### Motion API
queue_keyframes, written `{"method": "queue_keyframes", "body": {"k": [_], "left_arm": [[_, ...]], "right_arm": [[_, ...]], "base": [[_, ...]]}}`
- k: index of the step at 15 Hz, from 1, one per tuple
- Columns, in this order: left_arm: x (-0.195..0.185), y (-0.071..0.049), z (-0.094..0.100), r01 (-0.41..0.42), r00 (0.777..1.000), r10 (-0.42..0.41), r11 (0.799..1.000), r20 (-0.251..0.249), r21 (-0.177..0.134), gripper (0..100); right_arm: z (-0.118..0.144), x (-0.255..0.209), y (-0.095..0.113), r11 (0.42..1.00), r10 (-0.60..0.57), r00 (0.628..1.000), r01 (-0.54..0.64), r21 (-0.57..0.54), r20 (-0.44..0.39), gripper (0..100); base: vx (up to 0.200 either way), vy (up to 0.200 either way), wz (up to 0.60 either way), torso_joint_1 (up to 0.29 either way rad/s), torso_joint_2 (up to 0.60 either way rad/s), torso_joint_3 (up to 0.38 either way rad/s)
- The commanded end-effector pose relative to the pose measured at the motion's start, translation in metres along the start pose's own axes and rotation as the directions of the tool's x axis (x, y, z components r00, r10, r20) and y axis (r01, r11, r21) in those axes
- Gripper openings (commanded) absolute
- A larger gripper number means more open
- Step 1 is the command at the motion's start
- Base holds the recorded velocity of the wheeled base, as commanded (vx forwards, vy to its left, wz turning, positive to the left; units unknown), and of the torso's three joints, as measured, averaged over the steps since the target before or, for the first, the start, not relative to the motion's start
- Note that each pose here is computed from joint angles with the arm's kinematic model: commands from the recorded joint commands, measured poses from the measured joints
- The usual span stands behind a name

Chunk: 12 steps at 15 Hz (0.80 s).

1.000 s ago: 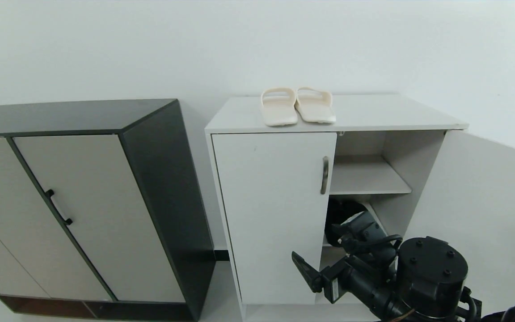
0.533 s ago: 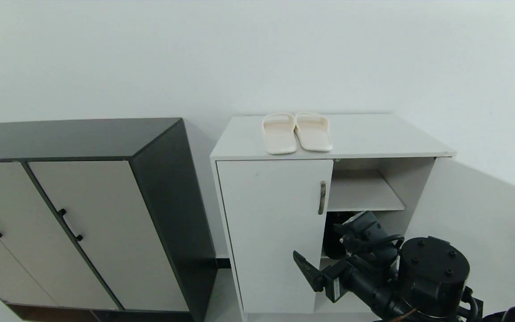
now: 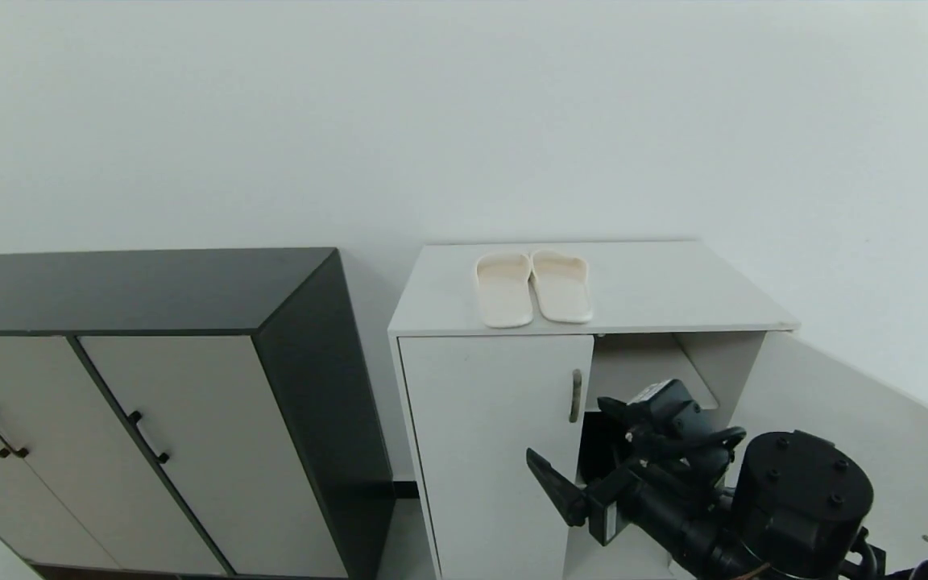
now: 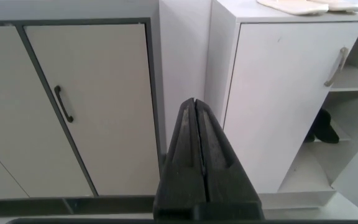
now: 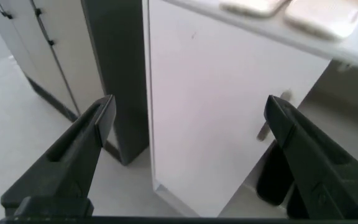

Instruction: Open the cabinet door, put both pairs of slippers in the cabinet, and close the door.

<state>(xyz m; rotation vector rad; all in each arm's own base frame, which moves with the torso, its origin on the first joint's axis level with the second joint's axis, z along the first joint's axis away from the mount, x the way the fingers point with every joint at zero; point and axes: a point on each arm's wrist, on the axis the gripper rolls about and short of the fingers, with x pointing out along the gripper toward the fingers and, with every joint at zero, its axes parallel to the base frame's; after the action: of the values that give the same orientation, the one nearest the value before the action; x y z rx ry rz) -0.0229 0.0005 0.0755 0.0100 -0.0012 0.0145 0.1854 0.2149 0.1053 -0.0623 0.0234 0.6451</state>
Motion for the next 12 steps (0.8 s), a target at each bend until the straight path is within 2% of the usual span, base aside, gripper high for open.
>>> {"method": "queue_keyframes", "body": {"k": [1,3,6,8,9,10,12], "left_arm": [[0.000,0.000,0.000,-0.001,1.000,0.001,1.000,-0.001,0.004,0],[0.000,0.000,0.000,0.002,1.000,-0.002,1.000,-0.001,0.005,0],[0.000,0.000,0.000,0.002,1.000,-0.002,1.000,-0.001,0.005,0],[0.000,0.000,0.000,0.002,1.000,-0.002,1.000,-0.001,0.005,0],[0.000,0.000,0.000,0.002,1.000,-0.002,1.000,-0.001,0.005,0],[0.000,0.000,0.000,0.002,1.000,-0.002,1.000,-0.001,0.005,0],[0.000,0.000,0.000,0.002,1.000,-0.002,1.000,-0.001,0.005,0]], "right_arm": [[-0.013,0.001,-0.001,0.999,-0.005,1.000,0.004,-0.043,-0.026,100],[-0.005,0.006,-0.001,0.999,-0.028,1.000,0.027,-0.046,-0.006,100],[0.042,0.005,0.000,0.995,-0.100,0.991,0.102,0.018,-0.093,100],[0.084,-0.004,0.008,0.982,-0.134,0.977,0.153,0.108,-0.165,100],[0.096,-0.005,0.010,0.974,-0.151,0.974,0.176,0.142,-0.172,100],[0.107,-0.002,0.011,0.960,-0.183,0.967,0.215,0.178,-0.179,100],[0.111,0.007,0.011,0.951,-0.215,0.960,0.247,0.185,-0.179,100]], "base": [[0.000,0.000,0.00,0.110,-0.27,-0.159],[0.000,0.000,0.00,0.056,-0.12,-0.066],[0.000,0.000,0.00,0.000,0.00,0.000],[0.200,0.000,0.00,0.012,0.00,0.000],[0.200,0.000,0.00,0.002,0.00,0.002],[0.200,0.000,0.00,-0.002,-0.02,0.007],[0.200,0.000,0.00,0.015,0.00,0.002]]}}
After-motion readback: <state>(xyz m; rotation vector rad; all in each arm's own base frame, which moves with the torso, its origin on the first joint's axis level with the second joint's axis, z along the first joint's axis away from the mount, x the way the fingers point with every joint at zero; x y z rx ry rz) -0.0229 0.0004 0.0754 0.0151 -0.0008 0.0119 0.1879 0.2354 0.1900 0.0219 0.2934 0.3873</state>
